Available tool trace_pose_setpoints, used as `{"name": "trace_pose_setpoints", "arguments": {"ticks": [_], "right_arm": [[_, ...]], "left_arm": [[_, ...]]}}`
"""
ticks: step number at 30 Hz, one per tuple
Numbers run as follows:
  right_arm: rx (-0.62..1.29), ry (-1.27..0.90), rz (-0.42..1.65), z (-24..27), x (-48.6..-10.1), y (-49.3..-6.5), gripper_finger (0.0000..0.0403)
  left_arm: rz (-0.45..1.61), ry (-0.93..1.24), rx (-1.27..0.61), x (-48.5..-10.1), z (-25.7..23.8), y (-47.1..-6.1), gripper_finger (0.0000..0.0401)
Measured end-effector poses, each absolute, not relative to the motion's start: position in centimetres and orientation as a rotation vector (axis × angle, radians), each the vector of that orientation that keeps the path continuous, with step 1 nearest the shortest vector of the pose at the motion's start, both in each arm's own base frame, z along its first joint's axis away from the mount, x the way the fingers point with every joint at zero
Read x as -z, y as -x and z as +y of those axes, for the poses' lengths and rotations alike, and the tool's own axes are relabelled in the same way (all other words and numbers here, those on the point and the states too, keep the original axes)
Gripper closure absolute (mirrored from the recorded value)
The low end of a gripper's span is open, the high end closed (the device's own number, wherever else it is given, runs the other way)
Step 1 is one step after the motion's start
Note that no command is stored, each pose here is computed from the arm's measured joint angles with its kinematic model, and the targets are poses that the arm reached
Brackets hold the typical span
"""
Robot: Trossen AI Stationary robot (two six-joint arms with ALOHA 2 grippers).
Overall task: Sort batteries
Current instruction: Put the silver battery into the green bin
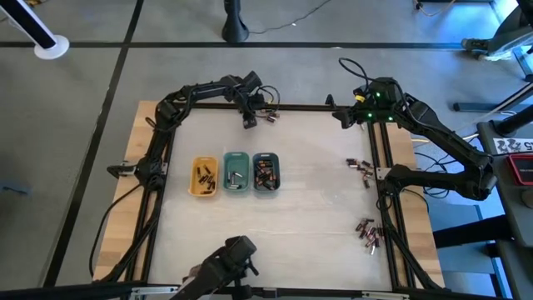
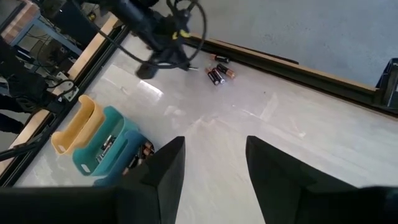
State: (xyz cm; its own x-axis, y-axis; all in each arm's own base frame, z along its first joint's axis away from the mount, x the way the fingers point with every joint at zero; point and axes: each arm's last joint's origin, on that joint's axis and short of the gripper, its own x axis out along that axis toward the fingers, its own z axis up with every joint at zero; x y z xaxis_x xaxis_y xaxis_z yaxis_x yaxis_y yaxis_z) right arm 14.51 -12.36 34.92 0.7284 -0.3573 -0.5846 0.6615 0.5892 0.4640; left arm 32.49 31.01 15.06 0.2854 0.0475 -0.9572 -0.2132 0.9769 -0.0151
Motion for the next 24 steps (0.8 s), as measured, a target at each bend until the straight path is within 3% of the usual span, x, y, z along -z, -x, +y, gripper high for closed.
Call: {"name": "trace_pose_setpoints", "arguments": {"ticks": [8,14,19,24], "right_arm": [[0.612,-0.702,0.467,-12.4,-34.9,-14.5,0.023],[0.611,-0.692,0.46,-12.4,-35.0,-14.6,0.023],[0.609,-0.68,0.437,-12.5,-35.2,-14.7,0.023],[0.624,-0.672,0.434,-12.5,-35.2,-14.6,0.023]], "left_arm": [[1.407,0.22,-0.012,-19.7,27.9,-29.9,0.0378],[1.28,0.249,0.047,-23.9,24.7,-29.0,0.0386],[1.241,0.258,0.038,-25.0,21.0,-27.9,0.038],[1.266,0.287,0.067,-22.7,16.4,-26.3,0.0382]]}}
